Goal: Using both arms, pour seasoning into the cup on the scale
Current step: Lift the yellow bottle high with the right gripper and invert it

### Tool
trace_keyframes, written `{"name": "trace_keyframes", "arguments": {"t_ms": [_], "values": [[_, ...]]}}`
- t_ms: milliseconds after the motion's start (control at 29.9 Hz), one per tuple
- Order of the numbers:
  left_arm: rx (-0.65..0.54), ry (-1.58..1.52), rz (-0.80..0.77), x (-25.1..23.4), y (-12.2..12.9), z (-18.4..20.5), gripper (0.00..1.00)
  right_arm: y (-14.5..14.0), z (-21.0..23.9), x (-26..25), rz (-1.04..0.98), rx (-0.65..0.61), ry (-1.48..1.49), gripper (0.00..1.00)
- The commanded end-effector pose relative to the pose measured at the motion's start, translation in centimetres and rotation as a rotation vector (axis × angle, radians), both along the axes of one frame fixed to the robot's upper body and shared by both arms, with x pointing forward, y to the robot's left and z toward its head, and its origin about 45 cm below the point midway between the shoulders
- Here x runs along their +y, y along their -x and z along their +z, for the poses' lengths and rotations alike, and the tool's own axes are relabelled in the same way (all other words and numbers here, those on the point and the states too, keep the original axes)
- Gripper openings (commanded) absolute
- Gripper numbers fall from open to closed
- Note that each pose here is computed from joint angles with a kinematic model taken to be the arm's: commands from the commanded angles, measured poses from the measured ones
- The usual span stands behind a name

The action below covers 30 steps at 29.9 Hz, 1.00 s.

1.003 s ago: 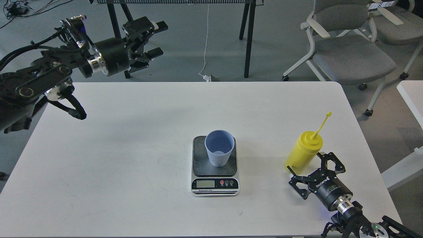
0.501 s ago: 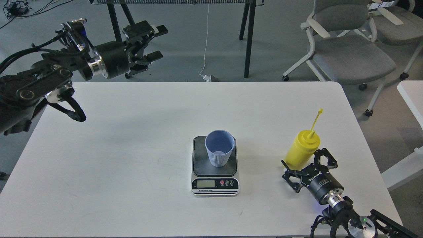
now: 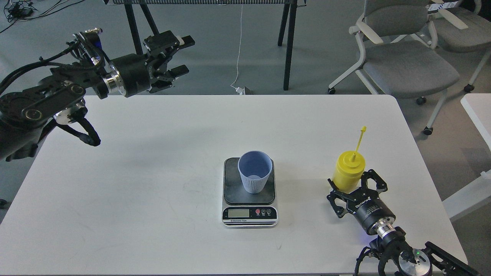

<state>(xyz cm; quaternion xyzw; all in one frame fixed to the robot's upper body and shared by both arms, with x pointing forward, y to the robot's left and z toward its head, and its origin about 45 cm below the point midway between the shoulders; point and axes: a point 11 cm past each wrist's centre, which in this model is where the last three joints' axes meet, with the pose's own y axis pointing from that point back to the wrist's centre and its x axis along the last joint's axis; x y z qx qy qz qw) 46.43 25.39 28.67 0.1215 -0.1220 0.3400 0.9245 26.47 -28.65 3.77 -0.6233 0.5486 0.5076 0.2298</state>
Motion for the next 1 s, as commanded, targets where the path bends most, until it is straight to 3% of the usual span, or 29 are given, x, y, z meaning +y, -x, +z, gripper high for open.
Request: {"name": "trace_keyframes", "arguments": {"t_ms": [0, 201, 468, 669, 969], "values": [[0.003, 0.004, -0.008, -0.5, 0.0, -0.2, 0.99, -0.8, 0.9, 0.0, -0.008, -0.029, -0.011, 0.09], [0.003, 0.008, -0.010, -0.6, 0.0, -0.2, 1.00, -4.4, 5.3, -4.2, -0.080, -0.154, 0.027, 0.07], [-0.005, 0.021, 0.001, -0.5, -0.2, 0.2, 1.00, -14.3, 23.7, -10.6, -0.010, -0.544, 0.295, 0.06], [-0.027, 0.069, 0.001, -1.2, -0.6, 1.3, 0.99, -18.4, 36.3, -6.6, 0.219, -0.828, 0.691, 0.05], [-0.013, 0.079, -0.009, -1.9, -0.3, 0.6, 1.00, -19.6, 41.7, 0.4, 0.526, -1.022, 1.217, 0.05]]}}
